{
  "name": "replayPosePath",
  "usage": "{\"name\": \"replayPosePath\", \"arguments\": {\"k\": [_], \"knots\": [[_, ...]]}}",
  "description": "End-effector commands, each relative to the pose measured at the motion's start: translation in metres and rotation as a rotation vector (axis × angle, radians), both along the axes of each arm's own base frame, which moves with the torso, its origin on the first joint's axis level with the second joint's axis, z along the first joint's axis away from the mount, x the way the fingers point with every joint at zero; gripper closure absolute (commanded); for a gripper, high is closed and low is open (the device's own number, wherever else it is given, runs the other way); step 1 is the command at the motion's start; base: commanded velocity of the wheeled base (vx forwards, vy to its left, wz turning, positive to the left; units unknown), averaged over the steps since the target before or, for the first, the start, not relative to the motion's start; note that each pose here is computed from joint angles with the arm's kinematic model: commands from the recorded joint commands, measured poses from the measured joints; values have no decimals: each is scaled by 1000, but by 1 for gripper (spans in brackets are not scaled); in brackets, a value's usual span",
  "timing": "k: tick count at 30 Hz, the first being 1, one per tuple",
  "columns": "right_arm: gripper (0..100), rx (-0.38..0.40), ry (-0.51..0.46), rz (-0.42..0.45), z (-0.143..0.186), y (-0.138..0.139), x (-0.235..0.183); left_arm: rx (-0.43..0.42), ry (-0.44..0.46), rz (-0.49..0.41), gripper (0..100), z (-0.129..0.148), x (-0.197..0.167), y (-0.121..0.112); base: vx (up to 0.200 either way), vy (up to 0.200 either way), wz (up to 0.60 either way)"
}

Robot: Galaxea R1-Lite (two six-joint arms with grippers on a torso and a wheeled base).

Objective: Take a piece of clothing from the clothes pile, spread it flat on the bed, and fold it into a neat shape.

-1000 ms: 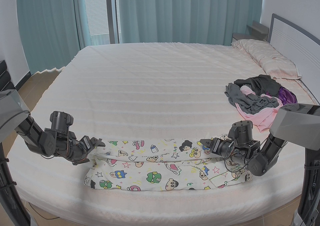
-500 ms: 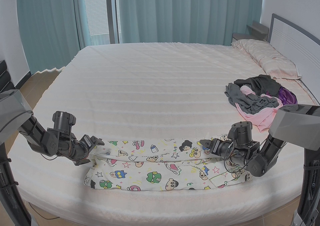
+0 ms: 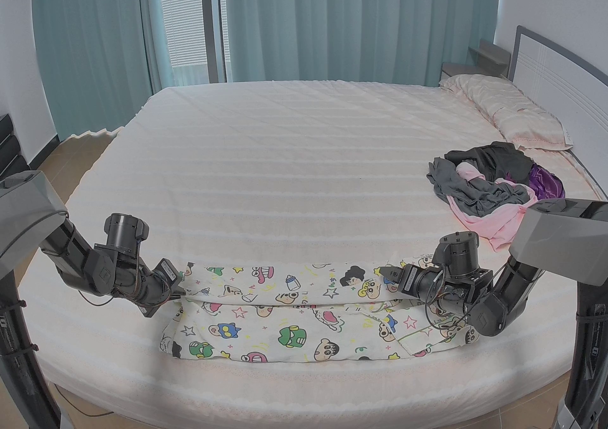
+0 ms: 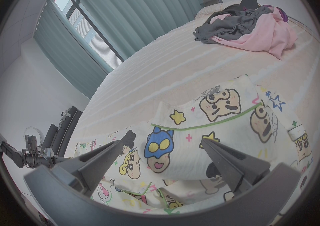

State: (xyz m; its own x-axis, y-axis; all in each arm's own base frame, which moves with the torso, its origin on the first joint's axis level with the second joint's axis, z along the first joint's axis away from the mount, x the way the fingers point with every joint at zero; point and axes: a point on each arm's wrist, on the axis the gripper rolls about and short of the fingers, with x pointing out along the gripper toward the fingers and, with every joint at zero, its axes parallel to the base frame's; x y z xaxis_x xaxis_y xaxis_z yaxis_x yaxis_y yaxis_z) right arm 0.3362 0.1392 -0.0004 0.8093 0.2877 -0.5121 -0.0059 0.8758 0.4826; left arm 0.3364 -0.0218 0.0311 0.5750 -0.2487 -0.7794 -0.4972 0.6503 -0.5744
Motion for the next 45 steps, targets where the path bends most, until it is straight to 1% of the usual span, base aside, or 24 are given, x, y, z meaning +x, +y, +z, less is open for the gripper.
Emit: {"name": "replayPosePath", "arguments": {"k": [1,7,10,11,12,13,14,17,18,23,24,25,26,28,29,31,33,35,36,37,38,41,45], "knots": [[0,-1,2,1,0,0,0,4,-13,0,100,3,1,1,0,0,0],[0,-1,3,1,0,0,-1,32,-59,-44,100,14,0,0,0,0,0],[0,-1,3,1,0,0,-1,37,-63,-51,100,15,0,0,0,0,0],[0,0,5,0,-1,0,-1,82,-22,-97,100,12,-6,0,0,0,0],[0,0,5,0,-1,0,-1,86,-19,-98,100,12,-7,0,0,0,0],[0,0,3,0,0,0,-1,124,32,-115,100,8,-10,1,0,0,0],[0,1,1,0,0,0,0,140,46,-118,100,7,-10,1,0,0,0],[0,0,0,1,0,0,0,140,57,-117,100,8,-10,1,0,0,0],[0,1,-1,2,1,1,-1,137,53,-115,0,9,-9,1,0,0,0],[0,2,-1,1,1,0,-1,147,25,-108,0,17,-8,1,0,0,0],[0,2,-1,1,1,0,-1,149,-1,-103,0,26,-10,1,0,0,0],[0,3,-2,1,2,0,-1,149,-8,-102,0,28,-10,1,0,0,0],[0,4,-2,1,2,0,-1,152,-45,-76,0,41,-12,1,0,0,0],[0,4,-3,1,2,1,-1,128,-83,-42,0,56,-14,-2,0,0,0],[0,5,-5,1,2,1,0,103,-105,-23,0,65,-14,-6,0,0,0],[0,7,-9,2,3,1,0,67,-108,-11,0,69,-16,-15,0,0,0],[0,6,-7,2,3,1,0,33,-98,-13,0,68,-16,-30,0,0,0],[0,7,-9,4,3,2,0,2,-90,4,0,67,-16,-40,0,0,0],[0,7,-7,3,3,2,-1,-29,-76,12,0,63,-15,-50,0,0,0],[0,7,-7,3,3,2,-1,-35,-70,14,0,61,-14,-52,0,0,0],[0,8,-8,3,3,2,-1,-58,-39,26,0,50,-10,-63,0,0,0],[0,12,-17,3,4,2,-1,-67,-8,39,0,31,-5,-76,0,0,0],[0,15,-24,1,4,1,-1,-70,10,69,0,14,-2,-87,0,0,0]]}}
